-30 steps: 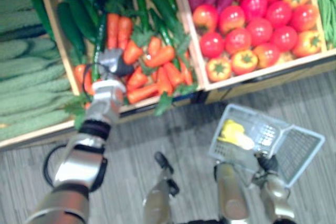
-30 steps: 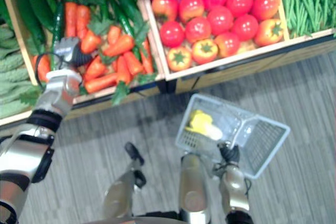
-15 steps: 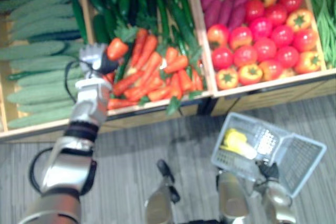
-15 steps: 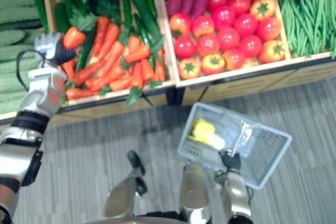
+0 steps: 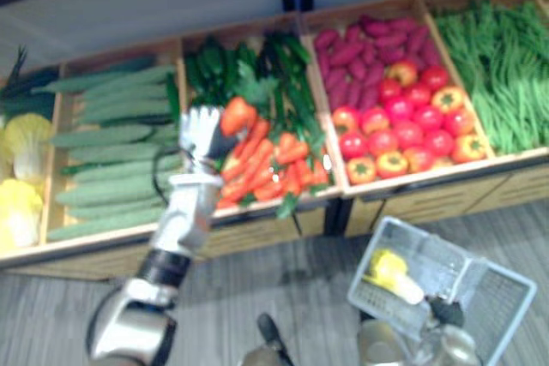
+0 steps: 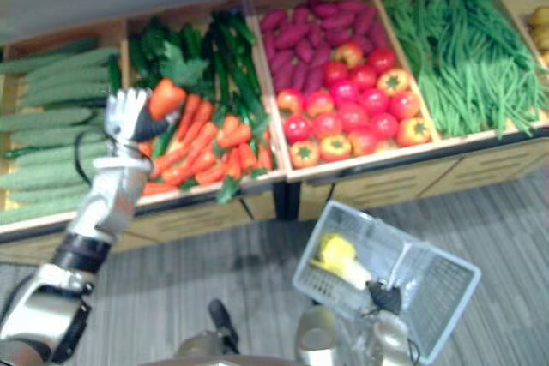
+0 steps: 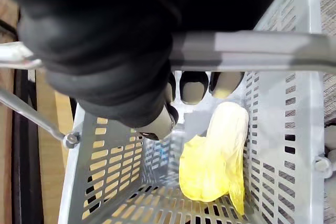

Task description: Pick vegetable in the basket

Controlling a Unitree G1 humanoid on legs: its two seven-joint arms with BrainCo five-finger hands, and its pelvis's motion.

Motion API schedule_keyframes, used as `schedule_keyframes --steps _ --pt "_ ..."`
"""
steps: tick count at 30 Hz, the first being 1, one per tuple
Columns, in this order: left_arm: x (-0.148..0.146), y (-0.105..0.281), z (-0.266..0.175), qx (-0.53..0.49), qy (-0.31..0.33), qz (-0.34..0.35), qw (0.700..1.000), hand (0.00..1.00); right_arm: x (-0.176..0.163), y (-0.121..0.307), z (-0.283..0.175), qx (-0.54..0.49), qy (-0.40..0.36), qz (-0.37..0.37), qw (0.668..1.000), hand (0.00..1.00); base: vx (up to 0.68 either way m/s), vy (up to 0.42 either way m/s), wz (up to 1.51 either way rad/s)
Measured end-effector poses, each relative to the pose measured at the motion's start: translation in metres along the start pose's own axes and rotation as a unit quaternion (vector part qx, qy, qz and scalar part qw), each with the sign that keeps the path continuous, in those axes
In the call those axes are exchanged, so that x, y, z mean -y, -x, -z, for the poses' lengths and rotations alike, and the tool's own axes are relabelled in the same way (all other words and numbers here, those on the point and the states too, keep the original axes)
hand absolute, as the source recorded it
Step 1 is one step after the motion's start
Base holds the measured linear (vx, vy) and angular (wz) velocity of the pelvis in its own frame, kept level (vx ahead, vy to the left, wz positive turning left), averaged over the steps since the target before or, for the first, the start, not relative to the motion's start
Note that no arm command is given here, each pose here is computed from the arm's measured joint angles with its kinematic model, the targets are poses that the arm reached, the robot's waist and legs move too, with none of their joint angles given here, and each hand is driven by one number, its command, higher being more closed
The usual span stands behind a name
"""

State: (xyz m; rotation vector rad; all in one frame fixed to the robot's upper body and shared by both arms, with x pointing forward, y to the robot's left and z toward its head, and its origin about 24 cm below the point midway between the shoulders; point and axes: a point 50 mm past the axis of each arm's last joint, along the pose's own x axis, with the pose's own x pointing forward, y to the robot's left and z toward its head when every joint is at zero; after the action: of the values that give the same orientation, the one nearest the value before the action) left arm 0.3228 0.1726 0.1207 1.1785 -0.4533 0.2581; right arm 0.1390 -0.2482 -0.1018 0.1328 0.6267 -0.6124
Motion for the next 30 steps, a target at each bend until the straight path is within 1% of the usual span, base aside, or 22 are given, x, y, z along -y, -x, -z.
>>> schedule_keyframes --steps 1,2,3,4,5,6,7,8,10,11,12,14,15,17,20,22,24,25,27,30 --pt "0.008 0.007 -0.005 0.001 0.02 0.013 1.0 1.0 0.001 0.001 0.0 0.002 -0.004 0.002 1.0 1.0 -0.02 0.02 -0.6" --pt "0.023 0.022 -0.012 -0.005 0.064 0.042 0.997 1.0 -0.001 0.003 -0.002 0.007 -0.009 0.002 1.0 1.0 -0.03 0.018 -0.74" --pt "0.033 0.033 -0.017 -0.016 0.094 0.063 0.993 1.0 -0.003 0.003 -0.004 0.011 -0.009 0.001 1.0 1.0 -0.02 0.031 -1.1" --pt "0.044 0.045 -0.022 -0.031 0.135 0.087 0.986 1.0 -0.006 0.002 -0.009 0.018 -0.008 0.0 1.0 1.0 0.01 0.042 -1.04" --pt "0.049 0.052 -0.023 -0.044 0.155 0.096 0.982 1.0 -0.008 0.0 -0.015 0.027 -0.01 0.001 1.0 1.0 0.06 0.089 -1.43" --pt "0.058 0.068 -0.026 -0.07 0.192 0.116 0.972 1.0 -0.009 -0.002 -0.024 0.046 0.005 -0.002 0.999 1.0 0.07 0.072 -1.32" --pt "0.059 0.073 -0.027 -0.08 0.206 0.12 0.968 1.0 -0.012 -0.002 -0.026 0.05 0.017 -0.008 0.999 1.0 0.1 0.039 -1.84" --pt "0.062 0.084 -0.026 -0.102 0.231 0.125 0.959 1.0 -0.02 -0.002 -0.029 0.057 0.033 -0.026 0.998 1.0 0.05 -0.024 -1.62" --pt "0.066 0.101 -0.024 -0.13 0.259 0.134 0.948 1.0 -0.033 -0.001 -0.034 0.069 0.051 -0.046 0.995 1.0 0.02 -0.089 -2.17" --pt "0.071 0.107 -0.027 -0.142 0.278 0.142 0.939 1.0 -0.039 0.0 -0.034 0.07 0.059 -0.054 0.994 1.0 0.04 -0.131 -2.28" --pt "0.083 0.117 -0.029 -0.162 0.296 0.17 0.926 1.0 -0.041 0.003 -0.034 0.075 0.065 -0.06 0.993 1.0 0.06 -0.131 -1.59" --pt "0.097 0.126 -0.036 -0.172 0.308 0.204 0.913 1.0 -0.04 0.004 -0.032 0.072 0.078 -0.067 0.992 1.0 0.15 -0.216 -1.34" --pt "0.108 0.139 -0.04 -0.187 0.314 0.237 0.9 1.0 -0.043 0.006 -0.029 0.064 0.093 -0.082 0.99 1.0 0.14 -0.19 -1.41" --pt "0.115 0.158 -0.045 -0.204 0.329 0.262 0.884 1.0 -0.05 0.01 -0.029 0.067 0.096 -0.101 0.988 1.0 0.12 -0.069 -1.57" --pt "0.12 0.174 -0.052 -0.204 0.334 0.283 0.875 1.0 -0.068 0.018 -0.025 0.07 0.114 -0.142 0.981 1.0 0.17 0.03 -2.03" --pt "0.123 0.183 -0.052 -0.218 0.339 0.291 0.868 1.0 -0.077 0.024 -0.02 0.066 0.124 -0.164 0.976 1.0 0.23 0.129 -1.66" --pt "0.128 0.191 -0.049 -0.235 0.335 0.301 0.861 1.0 -0.089 0.027 -0.024 0.078 0.133 -0.189 0.97 1.0 0.2 0.215 -1.79" --pt "0.128 0.192 -0.048 -0.236 0.334 0.302 0.861 1.0 -0.09 0.027 -0.025 0.079 0.135 -0.191 0.969 1.0 0.18 0.265 -1.97" --pt "0.133 0.199 -0.044 -0.244 0.322 0.32 0.857 1.0 -0.106 0.028 -0.028 0.085 0.16 -0.227 0.957 1.0 0.21 0.304 -1.78" --pt "0.134 0.194 -0.04 -0.234 0.309 0.326 0.862 1.0 -0.119 0.033 -0.031 0.092 0.156 -0.257 0.949 1.0 0.15 0.222 -0.77"
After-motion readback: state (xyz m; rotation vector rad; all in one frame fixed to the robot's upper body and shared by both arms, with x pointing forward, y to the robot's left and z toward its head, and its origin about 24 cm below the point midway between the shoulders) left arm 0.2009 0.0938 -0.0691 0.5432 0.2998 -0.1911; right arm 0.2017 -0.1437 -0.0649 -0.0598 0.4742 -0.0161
